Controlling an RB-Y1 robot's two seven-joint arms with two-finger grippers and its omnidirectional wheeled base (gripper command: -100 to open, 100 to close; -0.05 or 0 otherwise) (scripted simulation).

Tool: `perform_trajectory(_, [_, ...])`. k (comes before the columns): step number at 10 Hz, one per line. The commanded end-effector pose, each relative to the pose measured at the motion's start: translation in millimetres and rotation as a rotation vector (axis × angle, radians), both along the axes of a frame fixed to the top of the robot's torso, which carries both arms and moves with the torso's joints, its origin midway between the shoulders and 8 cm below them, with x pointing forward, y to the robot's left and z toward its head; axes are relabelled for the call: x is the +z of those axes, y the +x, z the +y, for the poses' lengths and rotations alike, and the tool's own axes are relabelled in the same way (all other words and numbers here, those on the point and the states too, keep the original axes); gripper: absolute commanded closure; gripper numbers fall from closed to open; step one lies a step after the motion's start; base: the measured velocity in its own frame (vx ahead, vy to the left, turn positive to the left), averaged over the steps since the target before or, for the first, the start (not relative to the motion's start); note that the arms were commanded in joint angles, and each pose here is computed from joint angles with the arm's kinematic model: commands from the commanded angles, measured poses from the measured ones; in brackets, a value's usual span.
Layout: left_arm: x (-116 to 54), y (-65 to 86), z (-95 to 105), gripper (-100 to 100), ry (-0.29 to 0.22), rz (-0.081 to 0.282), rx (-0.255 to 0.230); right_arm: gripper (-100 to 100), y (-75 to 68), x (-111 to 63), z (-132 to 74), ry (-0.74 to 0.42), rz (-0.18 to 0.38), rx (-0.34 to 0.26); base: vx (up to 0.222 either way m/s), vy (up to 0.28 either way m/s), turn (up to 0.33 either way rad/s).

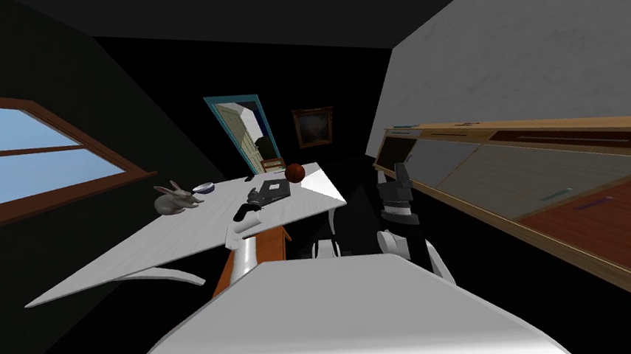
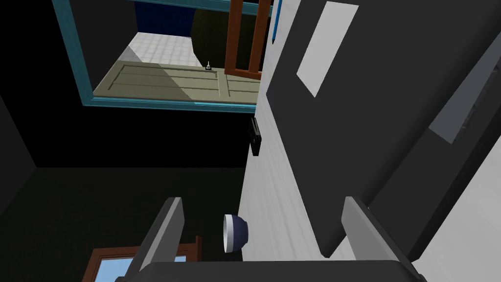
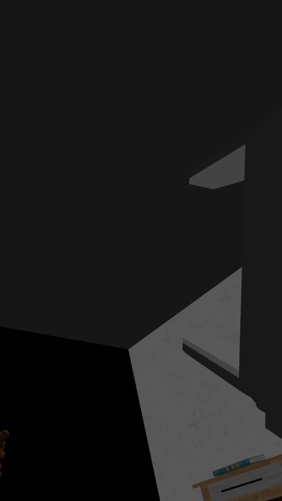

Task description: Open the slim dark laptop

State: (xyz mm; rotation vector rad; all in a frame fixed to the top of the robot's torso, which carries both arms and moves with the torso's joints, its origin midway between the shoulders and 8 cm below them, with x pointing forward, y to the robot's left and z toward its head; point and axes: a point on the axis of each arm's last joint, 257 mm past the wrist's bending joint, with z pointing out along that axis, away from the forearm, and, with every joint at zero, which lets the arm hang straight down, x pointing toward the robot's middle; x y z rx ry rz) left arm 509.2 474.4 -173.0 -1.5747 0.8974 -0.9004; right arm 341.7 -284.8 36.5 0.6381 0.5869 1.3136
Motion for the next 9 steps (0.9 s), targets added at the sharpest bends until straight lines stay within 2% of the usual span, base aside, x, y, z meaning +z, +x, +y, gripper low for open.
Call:
perform_trajectory(1, [13.7, -4.2, 2.5, -100, -0.002, 0.002, 0.006, 0, 0.0, 0.0, 0, 0.000, 0.000, 0.000, -0.002, 0.000, -0.011])
perform_trajectory(3, [24.0, -7.2, 4.2, -100, -0.003, 0.002, 0.010, 0, 0.0, 0.0, 0, 0.000, 0.000, 0.000, -0.002, 0.001, -0.025])
perform_trajectory(4, [21.5, -5.9, 3.9, -100, -0.002, 0.000, 0.009, 0, 0.0, 0.0, 0, 0.000, 0.000, 0.000, 0.000, 0.000, 0.000])
perform_trajectory(5, [21.5, -6.0, 3.8, 0, -0.003, 0.002, 0.009, 0, 0.0, 0.0, 0, 0.000, 0.000, 0.000, 0.000, 0.000, 0.000])
perform_trajectory(9, [21.5, -6.0, 3.8, 0, -0.003, 0.002, 0.009, 0, 0.0, 0.0, 0, 0.000, 0.000, 0.000, 0.000, 0.000, 0.000])
